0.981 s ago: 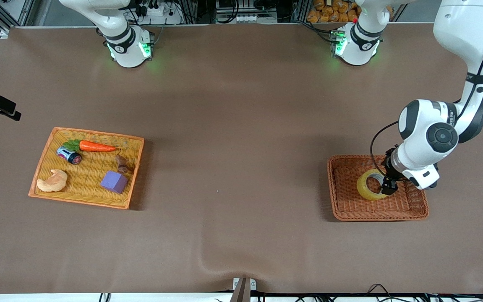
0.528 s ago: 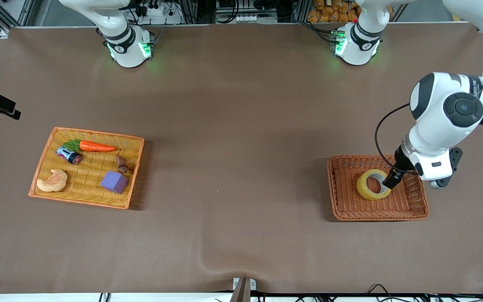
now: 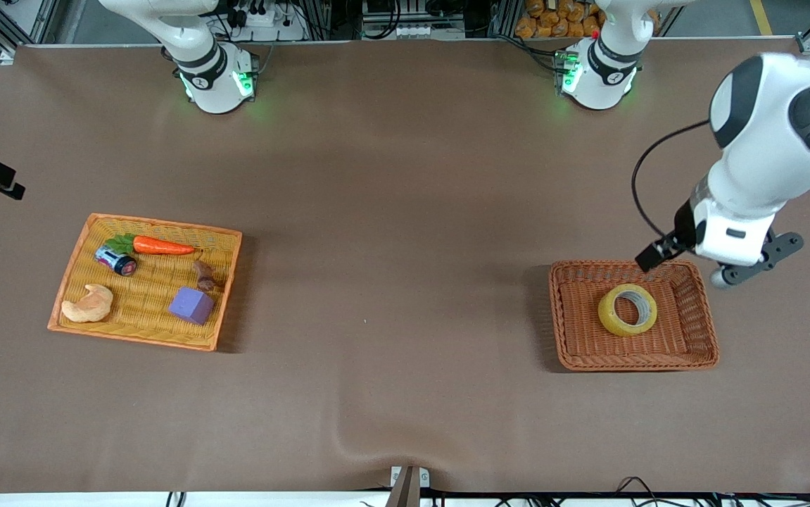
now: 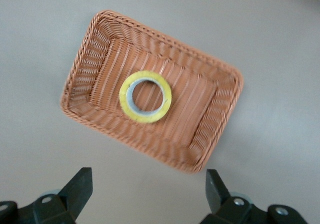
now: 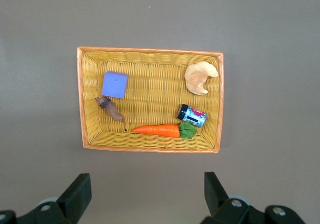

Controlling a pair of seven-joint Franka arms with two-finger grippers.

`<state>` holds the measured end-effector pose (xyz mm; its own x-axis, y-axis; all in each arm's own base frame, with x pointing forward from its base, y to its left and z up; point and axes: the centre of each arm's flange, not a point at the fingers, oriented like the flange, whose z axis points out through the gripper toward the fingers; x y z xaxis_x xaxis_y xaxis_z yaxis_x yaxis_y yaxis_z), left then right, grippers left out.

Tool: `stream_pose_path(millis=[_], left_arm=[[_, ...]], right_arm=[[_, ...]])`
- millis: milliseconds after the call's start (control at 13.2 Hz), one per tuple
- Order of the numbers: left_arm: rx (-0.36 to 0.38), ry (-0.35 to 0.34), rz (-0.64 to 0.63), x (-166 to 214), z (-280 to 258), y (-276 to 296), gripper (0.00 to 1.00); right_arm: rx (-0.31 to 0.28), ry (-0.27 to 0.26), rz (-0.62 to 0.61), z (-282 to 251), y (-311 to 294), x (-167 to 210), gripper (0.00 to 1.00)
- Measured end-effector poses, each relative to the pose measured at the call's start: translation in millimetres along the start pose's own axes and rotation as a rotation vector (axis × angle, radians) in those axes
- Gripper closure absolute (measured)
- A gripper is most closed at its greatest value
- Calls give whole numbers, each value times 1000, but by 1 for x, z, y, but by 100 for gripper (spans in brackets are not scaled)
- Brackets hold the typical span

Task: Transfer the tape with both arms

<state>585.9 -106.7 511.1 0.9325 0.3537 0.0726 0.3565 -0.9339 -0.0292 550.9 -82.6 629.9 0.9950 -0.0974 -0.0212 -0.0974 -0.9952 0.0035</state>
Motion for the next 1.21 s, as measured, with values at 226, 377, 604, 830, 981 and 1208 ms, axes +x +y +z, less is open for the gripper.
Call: stream_pose_path(millis=[226,377,604,830,981,1208], left_arm=[[20,-18,163,-12,-30,-15,0],[48,-81,281,-19,-44,-27,0],[21,-112,362,-19,-74,-36,0],[-5,-90,373,-21,-104,-33,0],[-23,-79,380,-21,-116,-36,0],[-29,-67,459,-23,-124,-37,0]], right_arm=[[1,-10,6,-5,3,-3,0],[1,-12,6,-14,3,-6,0],[2,-26,10,-14,5,-8,0],[4,-65,7,-11,3,-12,0],[4,-74,4,-10,1,-13,0],[4,-75,5,-11,2,-14,0]])
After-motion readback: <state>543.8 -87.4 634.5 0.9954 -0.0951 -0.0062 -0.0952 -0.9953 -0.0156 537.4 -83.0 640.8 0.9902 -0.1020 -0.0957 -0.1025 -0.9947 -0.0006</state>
